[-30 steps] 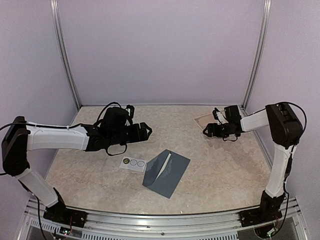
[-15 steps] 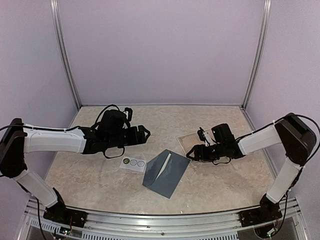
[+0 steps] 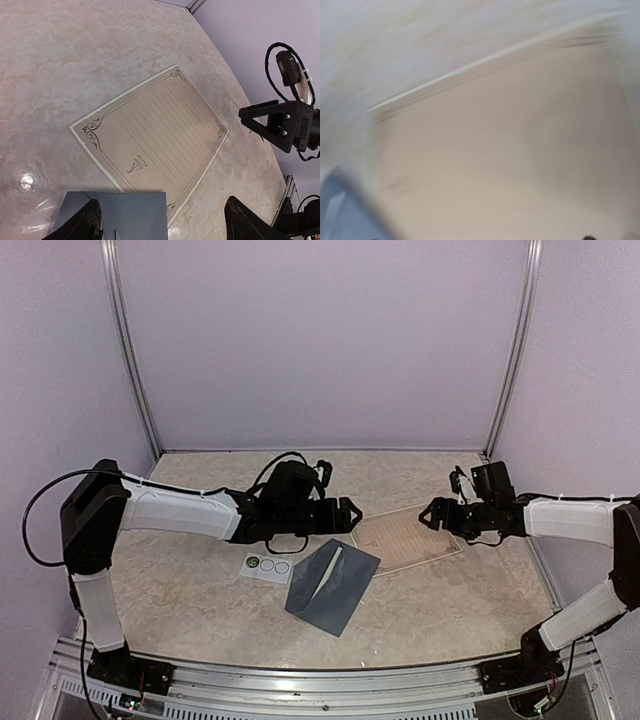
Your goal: Place the letter into the envelope and seal it
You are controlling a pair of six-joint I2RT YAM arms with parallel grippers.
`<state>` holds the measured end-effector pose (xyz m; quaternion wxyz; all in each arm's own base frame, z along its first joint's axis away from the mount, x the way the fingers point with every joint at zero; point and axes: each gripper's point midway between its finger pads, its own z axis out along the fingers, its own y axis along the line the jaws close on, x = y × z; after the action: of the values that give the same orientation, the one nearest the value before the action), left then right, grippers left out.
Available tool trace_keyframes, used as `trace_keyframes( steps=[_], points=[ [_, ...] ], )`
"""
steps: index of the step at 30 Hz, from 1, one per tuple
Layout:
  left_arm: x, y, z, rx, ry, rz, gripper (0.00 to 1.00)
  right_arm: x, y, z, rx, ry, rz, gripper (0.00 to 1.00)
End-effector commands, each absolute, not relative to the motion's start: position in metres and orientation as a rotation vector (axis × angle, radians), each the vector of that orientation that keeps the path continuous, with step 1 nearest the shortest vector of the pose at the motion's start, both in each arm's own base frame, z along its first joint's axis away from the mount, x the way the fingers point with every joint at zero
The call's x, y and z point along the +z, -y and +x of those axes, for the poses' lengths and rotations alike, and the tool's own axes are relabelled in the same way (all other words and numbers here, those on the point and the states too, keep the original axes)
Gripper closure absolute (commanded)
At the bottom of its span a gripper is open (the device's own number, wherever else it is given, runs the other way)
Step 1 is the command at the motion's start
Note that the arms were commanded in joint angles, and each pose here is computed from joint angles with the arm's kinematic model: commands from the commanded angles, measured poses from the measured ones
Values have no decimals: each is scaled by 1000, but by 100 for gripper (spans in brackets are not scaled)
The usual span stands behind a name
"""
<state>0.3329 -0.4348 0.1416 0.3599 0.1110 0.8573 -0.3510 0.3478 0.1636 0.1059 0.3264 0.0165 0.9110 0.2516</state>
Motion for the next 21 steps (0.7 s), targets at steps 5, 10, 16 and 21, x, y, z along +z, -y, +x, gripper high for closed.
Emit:
trace_keyframes(
  steps=[5,10,16,21],
  points=[
    [117,511,332,-991,-2192,497,21,59,-64,325,562,-2499,267,18],
    [89,527,337,-978,-2219,541,21,47,-65,322,671,-2502,287,22],
    [56,538,340,-960,-2251,605,21,27,-67,323,702,-2538,317,26],
    [24,533,338,-910,-2310,623,21,19,-75,326,782,-2538,325,30]
  ],
)
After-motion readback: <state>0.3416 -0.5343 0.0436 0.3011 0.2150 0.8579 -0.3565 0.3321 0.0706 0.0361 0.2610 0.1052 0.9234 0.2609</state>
